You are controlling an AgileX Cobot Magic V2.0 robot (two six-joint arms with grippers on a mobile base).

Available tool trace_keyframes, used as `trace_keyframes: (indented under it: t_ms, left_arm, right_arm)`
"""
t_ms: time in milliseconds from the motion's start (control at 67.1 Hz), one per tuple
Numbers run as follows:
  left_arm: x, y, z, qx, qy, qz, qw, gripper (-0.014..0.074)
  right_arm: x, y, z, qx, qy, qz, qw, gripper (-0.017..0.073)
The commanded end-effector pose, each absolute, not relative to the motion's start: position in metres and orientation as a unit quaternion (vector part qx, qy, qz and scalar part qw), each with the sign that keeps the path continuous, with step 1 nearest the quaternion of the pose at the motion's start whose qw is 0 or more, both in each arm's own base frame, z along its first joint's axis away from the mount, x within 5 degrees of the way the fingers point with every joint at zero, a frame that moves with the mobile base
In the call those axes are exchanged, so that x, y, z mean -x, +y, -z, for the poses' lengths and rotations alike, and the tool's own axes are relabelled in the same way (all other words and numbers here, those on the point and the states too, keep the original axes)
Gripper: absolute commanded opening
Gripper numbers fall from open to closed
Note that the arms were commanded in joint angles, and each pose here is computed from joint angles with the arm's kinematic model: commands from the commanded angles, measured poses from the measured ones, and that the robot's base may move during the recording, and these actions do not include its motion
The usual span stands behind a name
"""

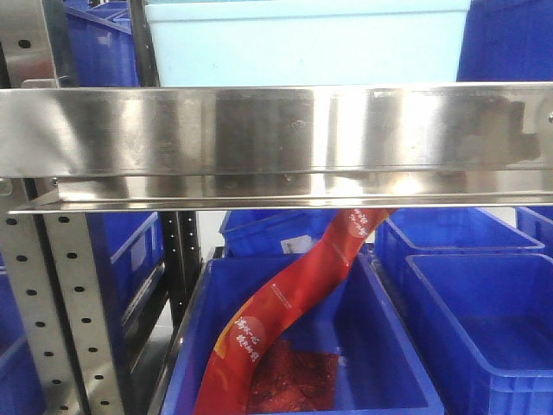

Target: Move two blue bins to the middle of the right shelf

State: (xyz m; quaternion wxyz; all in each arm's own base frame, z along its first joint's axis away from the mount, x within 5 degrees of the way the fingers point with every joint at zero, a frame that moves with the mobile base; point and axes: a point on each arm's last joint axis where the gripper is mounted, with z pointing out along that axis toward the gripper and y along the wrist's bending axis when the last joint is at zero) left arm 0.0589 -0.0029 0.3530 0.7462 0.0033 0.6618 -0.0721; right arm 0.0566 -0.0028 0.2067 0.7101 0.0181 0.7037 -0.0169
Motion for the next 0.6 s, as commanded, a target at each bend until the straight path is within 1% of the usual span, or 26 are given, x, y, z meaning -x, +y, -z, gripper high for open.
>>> trace_keyframes:
  t_ms: [0,74,149,209,238,387,477,581]
  left_arm:
    - [-0.058,-0.002,-0.353,-0.004,0.663,0.063,0.746,-0.0111]
    - [-0.056,0.002,-0.345,-0.002,0.679,0.038,0.733,-0.0111]
    - [-0.054,0.001,-0.331,-0.001,0.688,0.044,0.724,-0.0111]
    - [-0.051,-0.001,-0.308,-0.033,0.685,0.019,0.727,-0.0111]
    - [-0.05,-0.001,-0.299,-0.035,0.684,0.019,0.728,-0.0111]
    - [-0.048,-0.001,-0.247,-0.008,0.696,0.027,0.717,-0.0111]
    - [-0.052,-0.001,-0.226,0.001,0.705,0.023,0.709,-0.0111]
    - [-0.056,-0.001,-0.209,0.011,0.691,0.024,0.723,-0.0111]
  right_arm:
    - [-0.056,-0.003,-0.208,-0.014,0.694,0.021,0.719,-0.0164]
    - [-0.056,-0.003,-0.208,-0.014,0.694,0.021,0.719,-0.0164]
    - [-0.056,-0.003,-0.208,-0.014,0.694,0.021,0.719,-0.0164]
    - [-0.056,-0.003,-0.208,-0.014,0.694,0.021,0.719,-0.0164]
    - [-0.056,-0.003,-0.208,-0.014,0.694,0.021,0.719,-0.0164]
    - [-0.056,-0.003,-0.208,-0.014,0.694,0.021,0.719,-0.0164]
    - [-0.056,-0.003,-0.208,-0.014,0.694,0.021,0.719,-0.0164]
    - [-0.056,-0.003,-0.208,-0.014,0.694,0.021,0.719,-0.0164]
